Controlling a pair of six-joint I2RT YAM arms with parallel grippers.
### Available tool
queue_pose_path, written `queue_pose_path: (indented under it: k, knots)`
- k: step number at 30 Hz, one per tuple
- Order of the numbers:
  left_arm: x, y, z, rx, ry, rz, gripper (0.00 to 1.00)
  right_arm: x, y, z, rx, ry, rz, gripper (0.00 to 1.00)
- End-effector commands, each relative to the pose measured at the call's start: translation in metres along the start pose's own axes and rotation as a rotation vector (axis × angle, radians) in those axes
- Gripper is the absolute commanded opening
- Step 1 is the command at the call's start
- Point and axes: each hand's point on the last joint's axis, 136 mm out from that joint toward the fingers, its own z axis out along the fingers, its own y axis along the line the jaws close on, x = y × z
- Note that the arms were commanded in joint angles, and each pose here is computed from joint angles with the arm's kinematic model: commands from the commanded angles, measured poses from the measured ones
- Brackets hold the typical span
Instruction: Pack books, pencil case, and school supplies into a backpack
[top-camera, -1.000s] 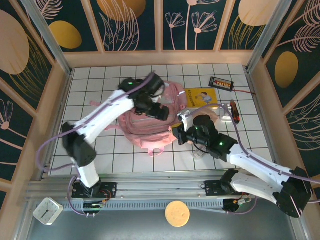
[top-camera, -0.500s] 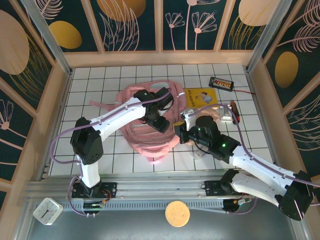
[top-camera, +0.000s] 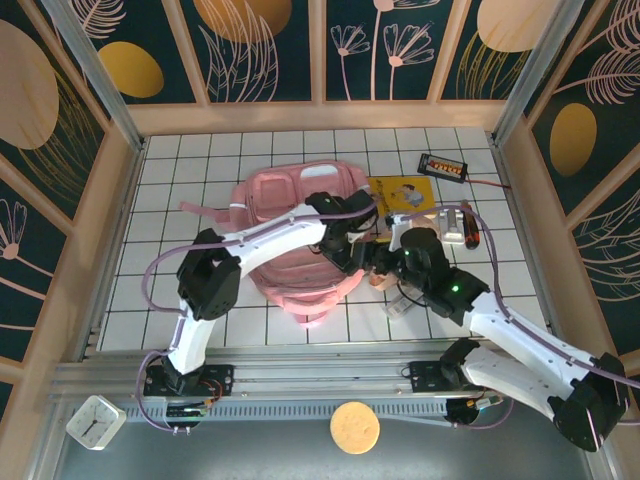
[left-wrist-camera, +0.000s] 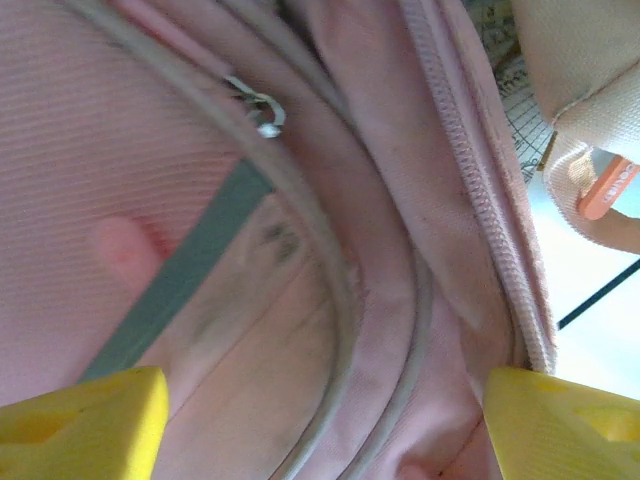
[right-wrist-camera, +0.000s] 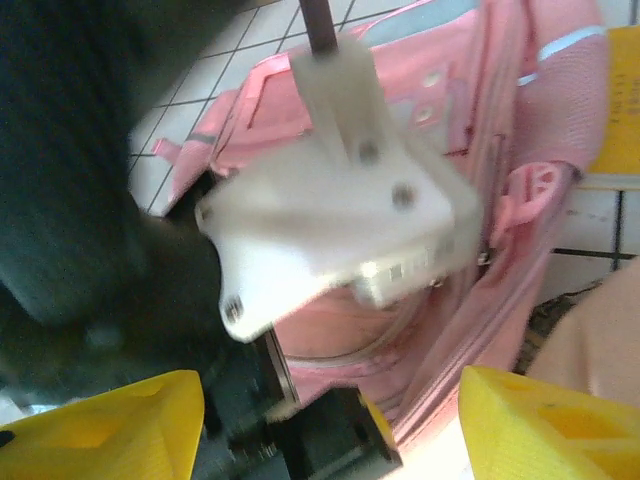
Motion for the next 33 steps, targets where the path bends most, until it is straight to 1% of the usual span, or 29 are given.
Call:
queue_pose_path:
  k: [1,6,8,10,12,15,18,19,22,23,24,26,28,31,33]
  knots:
    - [-0.003,0.016,0.002,-0.088,0.005,0.012,0.77,-0.027,-0.002,-0.016,0.012,-0.089,0.063,0.69]
    - [-0.002,0.037,0.01,-0.218,0.036,0.014,0.69,-0.029,-0.002,-0.019,-0.005,-0.107,0.074,0.69]
    - [-0.002,0.039,0.015,-0.235,0.046,0.022,0.67,-0.029,-0.002,-0.02,-0.011,-0.112,0.08,0.69]
    - [-0.002,0.04,0.021,-0.243,0.053,0.026,0.61,-0.031,-0.002,-0.021,-0.01,-0.122,0.081,0.69]
    - [0.0,0.036,0.028,-0.222,0.066,0.036,0.58,-0.033,-0.002,-0.021,-0.004,-0.126,0.077,0.69]
    - [0.006,0.026,0.036,-0.16,0.095,0.053,0.59,-0.036,-0.003,-0.023,0.007,-0.131,0.065,0.69]
    - [0.011,0.023,0.038,-0.138,0.098,0.044,0.58,-0.036,-0.005,-0.023,0.012,-0.134,0.065,0.69]
    - [0.013,0.023,0.04,-0.135,0.103,0.043,0.55,-0.037,-0.005,-0.023,0.011,-0.135,0.066,0.69]
    - [0.016,0.021,0.047,-0.128,0.118,0.04,0.28,-0.037,-0.004,-0.021,0.009,-0.137,0.064,0.69]
    - [0.015,0.021,0.048,-0.128,0.117,0.032,0.16,-0.038,-0.004,-0.021,0.008,-0.137,0.063,0.69]
    - [0.012,0.021,0.046,-0.125,0.112,0.021,0.0,-0.038,-0.003,-0.021,0.008,-0.136,0.059,0.69]
    - [0.005,0.024,0.037,-0.119,0.091,-0.02,0.0,-0.039,-0.001,-0.021,0.001,-0.133,0.049,0.69]
    - [-0.01,0.033,0.016,-0.09,0.032,-0.107,0.0,-0.041,0.003,-0.02,-0.013,-0.124,0.029,0.69]
    - [-0.041,0.056,-0.038,-0.03,-0.1,-0.277,0.0,-0.043,0.011,-0.016,-0.023,-0.087,-0.015,0.67]
    - [-0.063,0.07,-0.081,-0.003,-0.198,-0.374,0.0,-0.042,0.016,-0.013,-0.03,-0.057,-0.036,0.67]
